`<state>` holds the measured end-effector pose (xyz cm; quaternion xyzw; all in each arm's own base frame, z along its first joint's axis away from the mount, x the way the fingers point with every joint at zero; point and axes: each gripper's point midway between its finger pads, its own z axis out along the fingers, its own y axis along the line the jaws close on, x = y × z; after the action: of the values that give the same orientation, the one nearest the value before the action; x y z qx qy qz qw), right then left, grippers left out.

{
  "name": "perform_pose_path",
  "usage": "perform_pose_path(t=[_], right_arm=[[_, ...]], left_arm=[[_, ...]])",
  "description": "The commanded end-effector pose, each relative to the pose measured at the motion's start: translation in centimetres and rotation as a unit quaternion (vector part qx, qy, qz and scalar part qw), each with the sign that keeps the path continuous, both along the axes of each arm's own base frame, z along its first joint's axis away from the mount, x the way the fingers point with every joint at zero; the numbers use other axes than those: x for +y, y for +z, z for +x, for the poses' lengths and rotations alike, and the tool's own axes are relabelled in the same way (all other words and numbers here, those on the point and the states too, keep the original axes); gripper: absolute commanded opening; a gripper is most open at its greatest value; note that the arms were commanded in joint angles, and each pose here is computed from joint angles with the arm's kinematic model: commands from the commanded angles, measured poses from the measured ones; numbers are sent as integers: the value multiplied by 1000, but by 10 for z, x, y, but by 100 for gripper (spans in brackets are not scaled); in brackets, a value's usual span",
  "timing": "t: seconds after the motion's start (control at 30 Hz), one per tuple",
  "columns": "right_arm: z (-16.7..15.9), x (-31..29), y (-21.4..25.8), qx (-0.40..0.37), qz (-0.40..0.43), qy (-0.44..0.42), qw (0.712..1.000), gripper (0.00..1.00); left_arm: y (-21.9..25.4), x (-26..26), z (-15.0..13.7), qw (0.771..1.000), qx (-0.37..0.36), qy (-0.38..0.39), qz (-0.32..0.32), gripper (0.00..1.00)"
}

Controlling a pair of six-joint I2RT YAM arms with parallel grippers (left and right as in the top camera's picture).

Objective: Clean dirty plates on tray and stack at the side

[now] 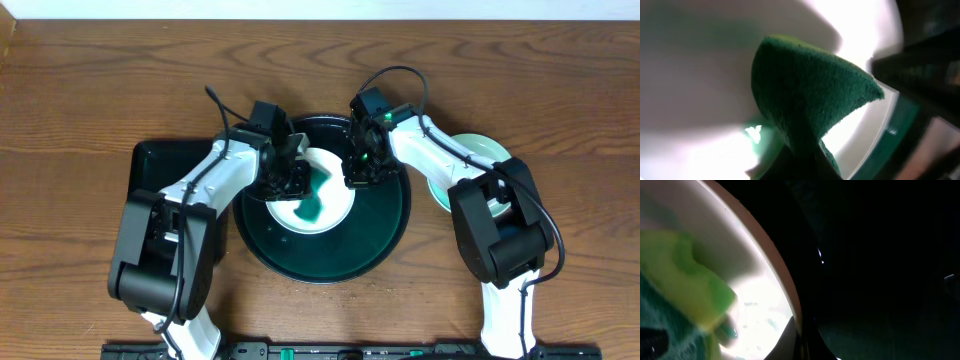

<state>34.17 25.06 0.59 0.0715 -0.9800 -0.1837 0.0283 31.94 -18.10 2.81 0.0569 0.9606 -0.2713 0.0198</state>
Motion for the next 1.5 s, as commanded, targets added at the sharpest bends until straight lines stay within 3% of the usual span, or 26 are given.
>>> perform_pose_path(t=[0.0, 0.23, 0.3, 0.43, 0.53, 0.63, 0.97, 1.1, 1.3, 1.47], right_arm=[[-5, 1, -5, 9, 1, 7, 1000, 1], [-5, 1, -5, 8, 2, 7, 1000, 1], [-5, 1, -5, 9, 2, 7, 1000, 1], [-5, 1, -5, 9, 1, 8, 1000, 1], [-6, 1, -5, 10, 0, 8, 1000, 1], [-6, 1, -5, 10, 0, 7, 1000, 1], [-5, 1, -4, 6, 0, 13, 1000, 1], [-4, 5, 7, -17, 3, 32, 999, 1], [9, -5, 34, -119, -92, 48, 987, 1], [20, -21, 74, -229, -204, 45, 951, 1]], left_arm=[[5, -14, 1, 998, -8, -20, -54, 7], [-6, 6, 16, 999, -7, 46, 1, 7], [-14, 21, 18, 995, 6, 92, 47, 7], [-17, 45, 19, 986, 6, 112, 121, 7], [-9, 71, 16, 973, 10, 110, 201, 7], [15, 84, 15, 966, 16, 90, 242, 7], [105, 99, 19, 961, -15, 74, 267, 7], [128, 127, 18, 953, -32, 105, 283, 7], [131, 185, 22, 940, -18, 181, 290, 7], [122, 223, 17, 928, 5, 233, 289, 8]])
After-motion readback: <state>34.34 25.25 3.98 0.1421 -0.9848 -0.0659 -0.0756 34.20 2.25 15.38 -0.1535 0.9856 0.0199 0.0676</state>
